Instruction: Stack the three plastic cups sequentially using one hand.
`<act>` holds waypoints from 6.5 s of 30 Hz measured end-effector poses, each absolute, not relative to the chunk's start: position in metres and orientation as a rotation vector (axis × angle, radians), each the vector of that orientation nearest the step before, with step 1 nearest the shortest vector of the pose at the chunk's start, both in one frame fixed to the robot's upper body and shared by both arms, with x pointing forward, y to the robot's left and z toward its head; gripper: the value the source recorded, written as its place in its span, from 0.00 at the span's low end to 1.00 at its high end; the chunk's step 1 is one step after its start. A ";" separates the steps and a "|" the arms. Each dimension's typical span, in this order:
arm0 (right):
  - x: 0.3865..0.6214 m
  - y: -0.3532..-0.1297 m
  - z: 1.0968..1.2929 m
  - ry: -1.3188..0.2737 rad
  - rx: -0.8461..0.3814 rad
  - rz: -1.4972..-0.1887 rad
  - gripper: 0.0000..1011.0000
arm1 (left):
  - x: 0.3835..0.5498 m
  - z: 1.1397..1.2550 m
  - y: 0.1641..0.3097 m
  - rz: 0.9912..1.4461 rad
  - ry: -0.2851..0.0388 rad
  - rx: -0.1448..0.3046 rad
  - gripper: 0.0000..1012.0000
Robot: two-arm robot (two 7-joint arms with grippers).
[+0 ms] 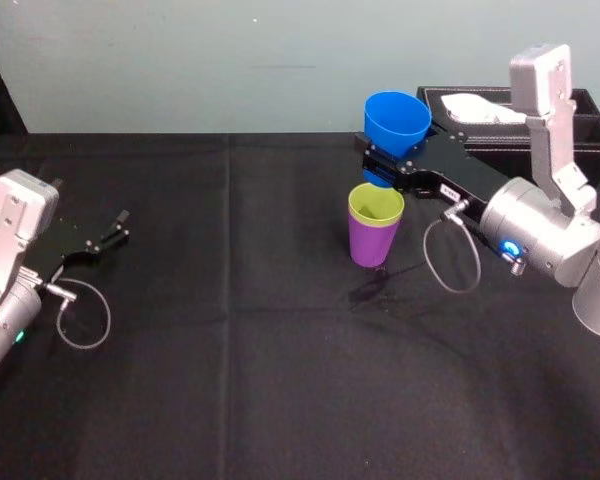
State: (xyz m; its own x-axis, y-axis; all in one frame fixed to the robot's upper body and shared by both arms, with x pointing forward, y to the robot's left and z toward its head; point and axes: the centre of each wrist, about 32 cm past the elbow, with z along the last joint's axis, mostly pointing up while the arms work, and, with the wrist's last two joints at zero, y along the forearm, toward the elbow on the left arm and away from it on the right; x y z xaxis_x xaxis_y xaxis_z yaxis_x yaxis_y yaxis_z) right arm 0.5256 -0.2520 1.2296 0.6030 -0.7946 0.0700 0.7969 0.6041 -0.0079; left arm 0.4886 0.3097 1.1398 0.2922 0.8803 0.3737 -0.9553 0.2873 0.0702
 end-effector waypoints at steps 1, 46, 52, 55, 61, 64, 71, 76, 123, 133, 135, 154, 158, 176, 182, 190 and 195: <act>0.527 -0.252 1.229 -0.061 -0.039 -0.923 0.72 | 0.489 1.140 0.310 1.248 -0.285 0.304 1.00; 0.545 -0.252 1.186 -0.026 -0.094 -0.932 0.72 | 0.489 1.140 0.310 1.248 -0.285 0.304 1.00; 0.545 -0.251 1.183 -0.017 -0.099 -0.930 0.72 | 0.489 1.140 0.310 1.248 -0.285 0.304 1.00; 0.546 -0.251 1.180 -0.010 -0.103 -0.929 0.72 | 0.489 1.140 0.310 1.248 -0.285 0.304 1.00; 0.546 -0.250 1.177 -0.005 -0.105 -0.926 0.72 | 0.489 1.140 0.310 1.248 -0.285 0.304 1.00; 0.546 -0.250 1.176 -0.005 -0.102 -0.926 0.72 | 0.489 1.140 0.310 1.248 -0.285 0.304 1.00; 0.546 -0.250 1.176 -0.005 -0.103 -0.927 0.73 | 0.489 1.140 0.310 1.248 -0.285 0.304 1.00; 0.546 -0.251 1.176 -0.004 -0.103 -0.927 0.86 | 0.489 1.140 0.310 1.248 -0.285 0.304 1.00; 0.470 -0.289 1.152 -0.005 -0.163 -1.276 0.99 | 0.489 1.140 0.310 1.248 -0.285 0.304 1.00; 0.461 -0.288 1.137 -0.056 -0.259 -1.252 0.99 | 0.489 1.140 0.310 1.248 -0.285 0.304 1.00; 0.460 -0.288 1.135 -0.057 -0.264 -1.245 0.99 | 0.489 1.140 0.310 1.248 -0.285 0.304 1.00; 0.460 -0.290 1.133 -0.037 -0.254 -1.228 0.99 | 0.489 1.140 0.310 1.248 -0.285 0.304 1.00; 0.460 -0.289 1.133 -0.038 -0.255 -1.228 0.99 | 0.489 1.140 0.310 1.248 -0.285 0.304 1.00; 0.460 -0.289 1.133 -0.040 -0.257 -1.230 0.99 | 0.489 1.140 0.310 1.248 -0.285 0.305 1.00; 0.460 -0.289 1.133 -0.041 -0.257 -1.230 0.99 | 0.489 1.140 0.310 1.248 -0.285 0.304 1.00; 0.460 -0.289 1.133 -0.041 -0.257 -1.231 0.99 | 0.489 1.140 0.310 1.248 -0.285 0.304 1.00; 0.460 -0.289 1.133 -0.041 -0.257 -1.231 0.99 | 0.489 1.140 0.310 1.248 -0.285 0.304 1.00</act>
State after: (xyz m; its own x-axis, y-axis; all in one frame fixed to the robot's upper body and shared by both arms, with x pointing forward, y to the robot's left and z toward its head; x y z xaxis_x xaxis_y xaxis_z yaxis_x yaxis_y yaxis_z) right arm 0.4598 -0.2889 1.1332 0.3365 -0.9263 0.1694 0.9355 0.3083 -0.1724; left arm 0.4886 0.3097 1.1398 0.2922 0.8803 0.3738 -0.9553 0.2873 0.0702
